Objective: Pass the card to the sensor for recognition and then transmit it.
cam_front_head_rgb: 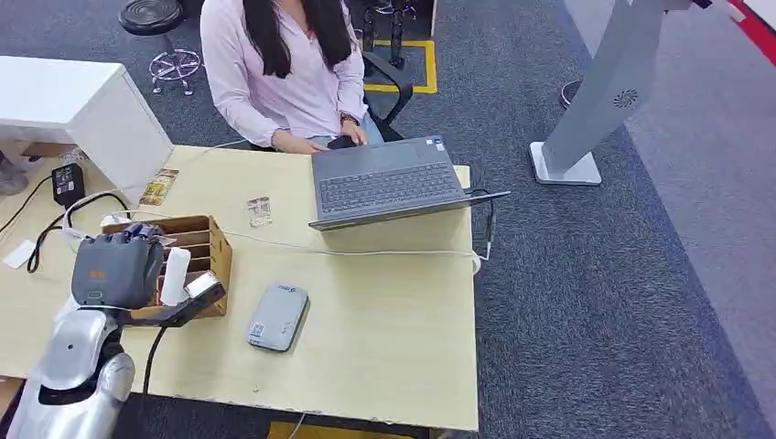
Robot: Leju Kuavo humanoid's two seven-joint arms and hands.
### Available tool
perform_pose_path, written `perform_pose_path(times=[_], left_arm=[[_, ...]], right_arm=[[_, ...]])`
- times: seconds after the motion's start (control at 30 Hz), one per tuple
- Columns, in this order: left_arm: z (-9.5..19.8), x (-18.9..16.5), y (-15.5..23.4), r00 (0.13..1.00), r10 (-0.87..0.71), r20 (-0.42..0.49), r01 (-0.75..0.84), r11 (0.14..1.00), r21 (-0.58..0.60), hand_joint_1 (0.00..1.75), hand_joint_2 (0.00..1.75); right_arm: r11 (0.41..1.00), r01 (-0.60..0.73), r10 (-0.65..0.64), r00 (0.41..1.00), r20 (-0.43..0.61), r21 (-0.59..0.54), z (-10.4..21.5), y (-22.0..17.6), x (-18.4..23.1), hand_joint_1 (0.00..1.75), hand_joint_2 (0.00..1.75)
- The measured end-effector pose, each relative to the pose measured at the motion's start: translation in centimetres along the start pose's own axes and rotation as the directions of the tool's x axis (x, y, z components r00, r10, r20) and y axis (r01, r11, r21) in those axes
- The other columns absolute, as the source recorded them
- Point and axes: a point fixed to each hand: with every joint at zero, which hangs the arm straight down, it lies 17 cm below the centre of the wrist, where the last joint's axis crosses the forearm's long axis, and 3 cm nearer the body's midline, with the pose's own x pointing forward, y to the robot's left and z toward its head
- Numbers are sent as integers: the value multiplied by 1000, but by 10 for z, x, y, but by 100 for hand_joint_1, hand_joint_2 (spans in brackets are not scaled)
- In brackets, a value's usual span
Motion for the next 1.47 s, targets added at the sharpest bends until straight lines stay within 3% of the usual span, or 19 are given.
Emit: perform_pose_path(times=[0.3,0.6,1.17,1.2,1.47], left_arm=[[-33,6,42,1000,10,24,-11,998,63,175,175],[-105,-56,75,995,-85,-50,90,990,107,175,175],[-124,-95,50,986,-124,-108,125,992,7,175,175],[-123,-96,47,986,-123,-108,124,992,5,0,175],[-106,-104,31,986,-115,-117,117,993,14,0,175]], right_arm=[[1000,1,-1,1000,8,-11,0,-2,2,0,175],[1000,-21,21,999,30,-1,0,-2,8,0,175],[999,-41,41,999,33,0,0,-2,10,0,175],[999,-41,41,999,32,0,0,-2,10,0,175],[999,-40,40,999,30,0,0,-2,9,0,175]])
